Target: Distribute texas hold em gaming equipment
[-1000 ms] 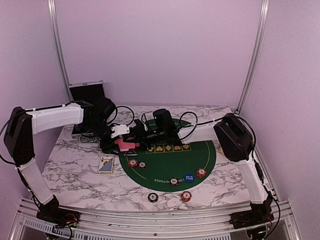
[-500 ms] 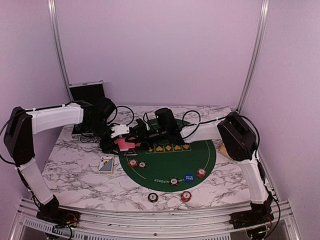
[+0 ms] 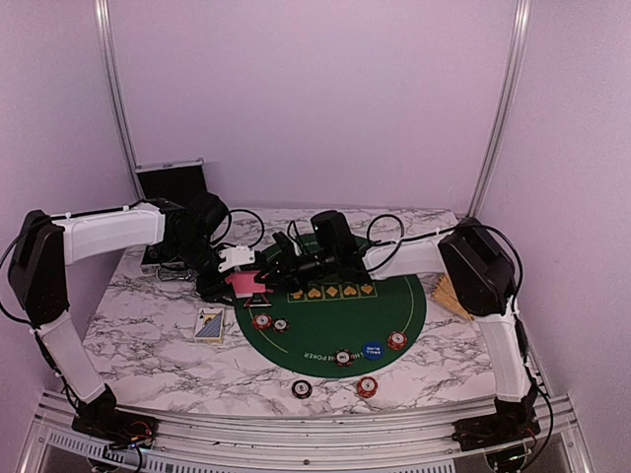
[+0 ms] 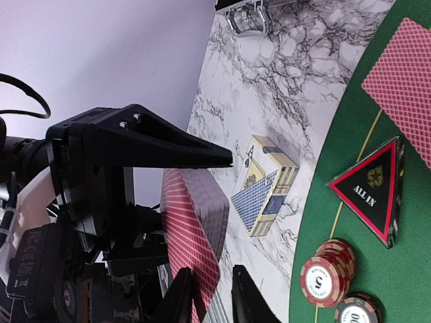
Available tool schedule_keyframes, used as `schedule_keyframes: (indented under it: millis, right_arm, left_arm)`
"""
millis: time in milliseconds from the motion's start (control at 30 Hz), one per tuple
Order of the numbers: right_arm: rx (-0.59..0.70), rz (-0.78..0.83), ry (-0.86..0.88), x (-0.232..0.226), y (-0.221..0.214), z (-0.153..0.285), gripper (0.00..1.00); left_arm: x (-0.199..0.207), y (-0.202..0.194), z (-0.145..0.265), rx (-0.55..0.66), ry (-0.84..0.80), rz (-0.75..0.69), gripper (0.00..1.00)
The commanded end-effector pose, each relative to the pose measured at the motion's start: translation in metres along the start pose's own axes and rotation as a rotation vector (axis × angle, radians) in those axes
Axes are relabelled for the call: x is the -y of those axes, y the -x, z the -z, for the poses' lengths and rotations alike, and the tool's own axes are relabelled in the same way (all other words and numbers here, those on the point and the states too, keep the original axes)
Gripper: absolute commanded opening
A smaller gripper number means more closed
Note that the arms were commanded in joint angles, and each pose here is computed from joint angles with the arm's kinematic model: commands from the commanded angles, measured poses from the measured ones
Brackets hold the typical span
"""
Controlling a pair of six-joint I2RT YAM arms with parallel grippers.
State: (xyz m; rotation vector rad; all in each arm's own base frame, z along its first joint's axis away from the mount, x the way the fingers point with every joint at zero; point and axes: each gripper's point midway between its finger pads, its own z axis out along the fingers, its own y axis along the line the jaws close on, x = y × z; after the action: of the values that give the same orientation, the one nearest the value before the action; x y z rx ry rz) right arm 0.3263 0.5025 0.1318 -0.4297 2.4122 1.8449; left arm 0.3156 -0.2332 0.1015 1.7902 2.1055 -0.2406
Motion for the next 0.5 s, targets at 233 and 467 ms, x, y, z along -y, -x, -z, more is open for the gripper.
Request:
schedule_keyframes:
  millis: [233,467]
  right_arm:
    - [0.036,0.028,0.015,-0.0191,0.0096,0.0176,0.04]
    - [0.035,0.014,0.039,-0.0195,0.0085,0.0176,0.00]
  left_arm:
    - [-0.0083,0.0021,0.0022,0.007,0.011,0.007,0.00]
    - [-0.0087,0.0014,0.0013,0.006,0.010,0.009,0.00]
